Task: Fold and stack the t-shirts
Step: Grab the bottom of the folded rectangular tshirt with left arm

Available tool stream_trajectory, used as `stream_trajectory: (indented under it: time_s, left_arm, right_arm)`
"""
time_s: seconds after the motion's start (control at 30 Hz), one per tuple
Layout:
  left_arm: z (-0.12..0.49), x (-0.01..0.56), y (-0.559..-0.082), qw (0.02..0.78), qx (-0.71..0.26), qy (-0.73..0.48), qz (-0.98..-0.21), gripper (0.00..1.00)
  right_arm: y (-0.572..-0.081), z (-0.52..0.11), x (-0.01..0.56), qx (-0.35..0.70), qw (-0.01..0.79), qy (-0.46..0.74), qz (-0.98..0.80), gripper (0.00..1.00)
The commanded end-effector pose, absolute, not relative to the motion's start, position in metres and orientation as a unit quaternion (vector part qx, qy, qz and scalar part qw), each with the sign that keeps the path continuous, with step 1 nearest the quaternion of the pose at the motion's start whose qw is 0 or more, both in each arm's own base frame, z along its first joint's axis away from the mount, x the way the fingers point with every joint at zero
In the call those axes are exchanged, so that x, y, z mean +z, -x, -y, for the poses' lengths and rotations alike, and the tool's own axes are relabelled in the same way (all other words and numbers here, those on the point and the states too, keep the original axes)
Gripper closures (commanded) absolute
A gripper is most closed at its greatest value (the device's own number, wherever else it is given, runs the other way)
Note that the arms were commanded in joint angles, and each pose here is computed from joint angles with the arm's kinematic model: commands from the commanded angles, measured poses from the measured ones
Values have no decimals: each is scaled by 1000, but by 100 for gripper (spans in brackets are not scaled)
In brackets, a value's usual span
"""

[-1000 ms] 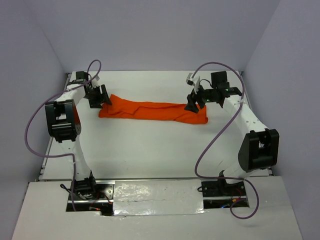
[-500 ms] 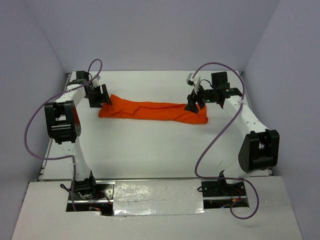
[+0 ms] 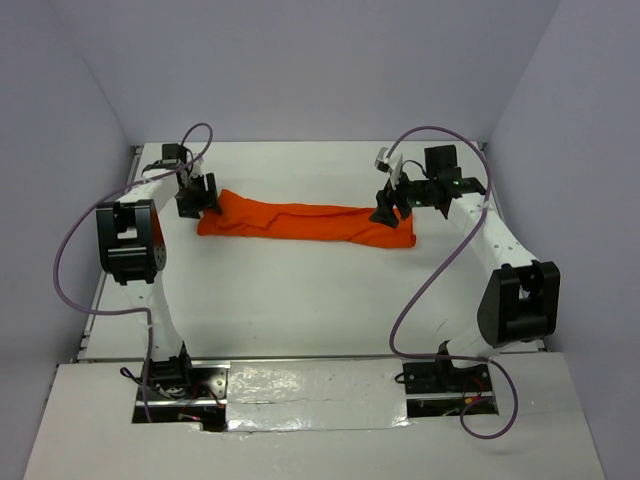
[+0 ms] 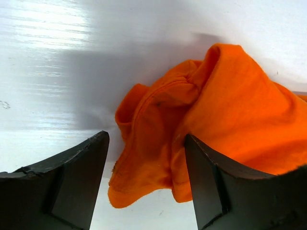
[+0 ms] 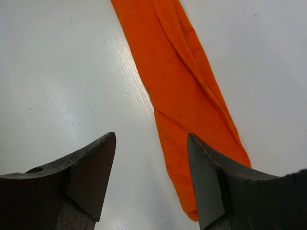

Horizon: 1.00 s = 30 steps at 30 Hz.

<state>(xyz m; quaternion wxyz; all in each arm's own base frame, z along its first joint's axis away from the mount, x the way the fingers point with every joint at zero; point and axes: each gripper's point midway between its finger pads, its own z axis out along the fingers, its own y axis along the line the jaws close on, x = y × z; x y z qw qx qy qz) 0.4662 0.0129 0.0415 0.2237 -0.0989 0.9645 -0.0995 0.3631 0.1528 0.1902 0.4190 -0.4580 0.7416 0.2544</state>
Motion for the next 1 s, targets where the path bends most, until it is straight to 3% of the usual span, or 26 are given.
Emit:
stream_trajectory:
  time_s: [0.0, 0.27, 0.47, 0.67, 0.83, 0.97]
  left_arm:
    - [-18, 68, -475, 268, -81, 92, -956, 23]
    - [-4, 43, -467, 221, -119, 77, -965, 23]
    - [-4, 20, -456, 189, -113, 84, -972, 30]
    - [-10, 16, -453, 187, -103, 90, -973, 52]
    - [-6, 23, -457, 195, -113, 92, -970, 83]
    - [2, 55, -466, 233, -134, 86, -959, 95]
  right_arm:
    - [-362, -155, 210, 257, 448, 460, -722, 31]
    - [-363, -155, 210, 260, 448, 459, -722, 31]
    - [-361, -156, 212, 259, 451, 460, -720, 31]
    - [-361, -155, 213, 260, 451, 460, -719, 31]
    - [-360, -155, 213, 261, 451, 460, -719, 31]
    - [-357, -155, 213, 260, 452, 461, -718, 31]
